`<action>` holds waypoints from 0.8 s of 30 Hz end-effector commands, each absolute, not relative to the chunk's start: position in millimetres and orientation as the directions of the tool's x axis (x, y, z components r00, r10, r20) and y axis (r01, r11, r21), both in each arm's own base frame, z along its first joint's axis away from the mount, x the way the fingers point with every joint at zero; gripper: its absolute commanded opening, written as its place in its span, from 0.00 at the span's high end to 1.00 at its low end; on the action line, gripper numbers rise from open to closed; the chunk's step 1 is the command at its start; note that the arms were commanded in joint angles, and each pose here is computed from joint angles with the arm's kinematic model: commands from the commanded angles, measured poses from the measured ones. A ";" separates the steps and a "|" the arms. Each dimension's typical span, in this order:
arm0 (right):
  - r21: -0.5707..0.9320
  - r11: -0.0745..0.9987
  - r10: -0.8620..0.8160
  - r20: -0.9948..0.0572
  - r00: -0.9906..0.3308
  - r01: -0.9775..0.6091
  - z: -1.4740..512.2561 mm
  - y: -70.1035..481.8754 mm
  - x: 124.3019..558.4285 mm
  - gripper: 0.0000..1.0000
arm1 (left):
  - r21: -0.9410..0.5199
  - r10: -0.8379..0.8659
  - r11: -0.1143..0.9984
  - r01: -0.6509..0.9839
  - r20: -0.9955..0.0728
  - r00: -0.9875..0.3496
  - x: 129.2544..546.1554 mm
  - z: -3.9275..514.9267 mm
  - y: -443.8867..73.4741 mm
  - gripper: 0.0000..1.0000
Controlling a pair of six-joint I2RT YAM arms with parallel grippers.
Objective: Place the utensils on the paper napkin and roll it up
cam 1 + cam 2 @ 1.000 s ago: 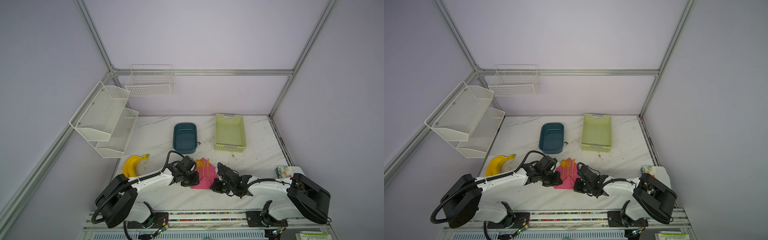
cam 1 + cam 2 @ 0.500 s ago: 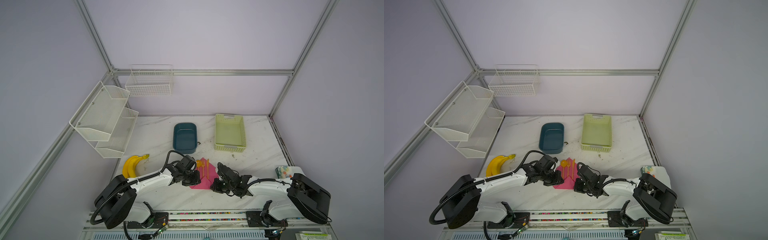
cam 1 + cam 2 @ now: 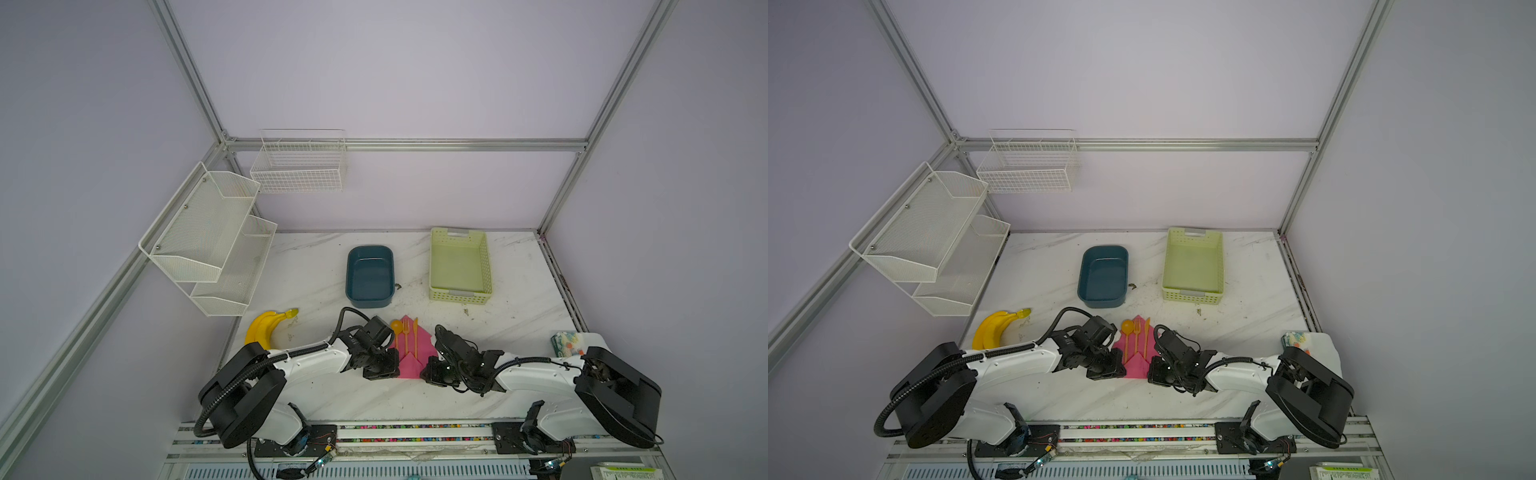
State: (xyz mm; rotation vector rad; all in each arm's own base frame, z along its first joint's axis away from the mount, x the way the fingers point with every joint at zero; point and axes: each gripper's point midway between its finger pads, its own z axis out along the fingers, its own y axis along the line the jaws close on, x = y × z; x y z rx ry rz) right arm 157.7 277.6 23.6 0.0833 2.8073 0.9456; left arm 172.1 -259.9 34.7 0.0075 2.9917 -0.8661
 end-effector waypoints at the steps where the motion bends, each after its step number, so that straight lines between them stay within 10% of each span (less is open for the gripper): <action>1: 0.540 0.841 0.138 -0.127 -0.982 0.048 10.1 259.1 153.3 0.90 | -0.541 0.003 0.841 0.014 -0.022 -1.000 169.0 29.4 -260.1 0.92; 24: 0.538 0.842 0.137 -0.126 -0.982 0.048 12.5 259.2 153.3 0.90 | -0.424 0.000 0.906 0.004 -0.009 -1.000 162.6 3.1 -235.1 0.93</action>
